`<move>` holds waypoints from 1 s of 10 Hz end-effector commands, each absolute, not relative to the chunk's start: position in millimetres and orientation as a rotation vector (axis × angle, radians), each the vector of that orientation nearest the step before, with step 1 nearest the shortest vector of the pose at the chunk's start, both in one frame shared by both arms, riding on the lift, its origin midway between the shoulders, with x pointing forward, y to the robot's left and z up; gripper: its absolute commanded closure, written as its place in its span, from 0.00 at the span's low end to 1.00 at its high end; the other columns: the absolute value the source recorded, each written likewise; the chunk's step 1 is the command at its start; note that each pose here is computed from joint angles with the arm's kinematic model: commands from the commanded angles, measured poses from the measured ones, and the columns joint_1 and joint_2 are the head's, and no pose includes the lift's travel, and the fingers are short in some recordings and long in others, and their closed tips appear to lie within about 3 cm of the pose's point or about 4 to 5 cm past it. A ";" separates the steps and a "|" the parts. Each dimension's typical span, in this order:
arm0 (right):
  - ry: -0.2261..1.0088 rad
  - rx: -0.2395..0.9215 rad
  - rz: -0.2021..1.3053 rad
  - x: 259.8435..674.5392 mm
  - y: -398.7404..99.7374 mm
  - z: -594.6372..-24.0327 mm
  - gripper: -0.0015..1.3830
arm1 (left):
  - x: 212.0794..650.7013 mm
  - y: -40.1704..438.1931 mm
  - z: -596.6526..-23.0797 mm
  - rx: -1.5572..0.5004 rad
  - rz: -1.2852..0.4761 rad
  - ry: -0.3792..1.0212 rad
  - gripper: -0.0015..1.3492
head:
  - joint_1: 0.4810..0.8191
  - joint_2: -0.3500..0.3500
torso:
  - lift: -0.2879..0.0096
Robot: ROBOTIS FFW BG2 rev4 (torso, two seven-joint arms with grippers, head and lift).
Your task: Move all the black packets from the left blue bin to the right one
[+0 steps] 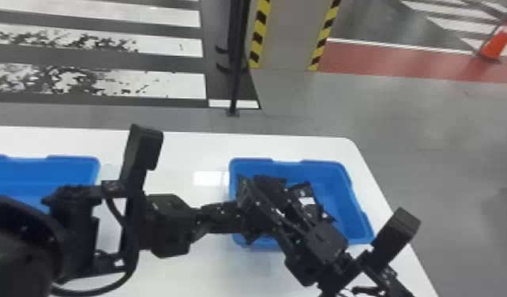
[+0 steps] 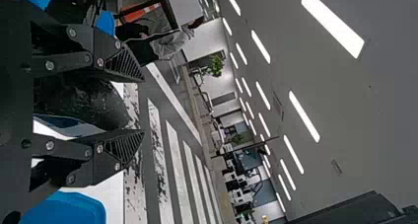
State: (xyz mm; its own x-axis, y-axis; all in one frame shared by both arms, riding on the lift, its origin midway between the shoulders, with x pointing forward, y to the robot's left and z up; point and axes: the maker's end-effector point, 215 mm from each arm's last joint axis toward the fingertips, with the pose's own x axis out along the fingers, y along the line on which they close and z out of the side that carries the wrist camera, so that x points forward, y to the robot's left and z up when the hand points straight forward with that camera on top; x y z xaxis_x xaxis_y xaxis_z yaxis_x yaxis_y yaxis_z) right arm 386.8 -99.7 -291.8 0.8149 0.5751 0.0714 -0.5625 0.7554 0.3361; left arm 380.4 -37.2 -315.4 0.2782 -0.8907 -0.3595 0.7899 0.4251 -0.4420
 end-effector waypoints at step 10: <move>0.048 0.306 0.620 417.5 -118.4 -293.9 0.92 | 369.1 -18.9 -328.0 -0.315 -1.104 0.632 0.16 | 0.63 0.23 | 0.49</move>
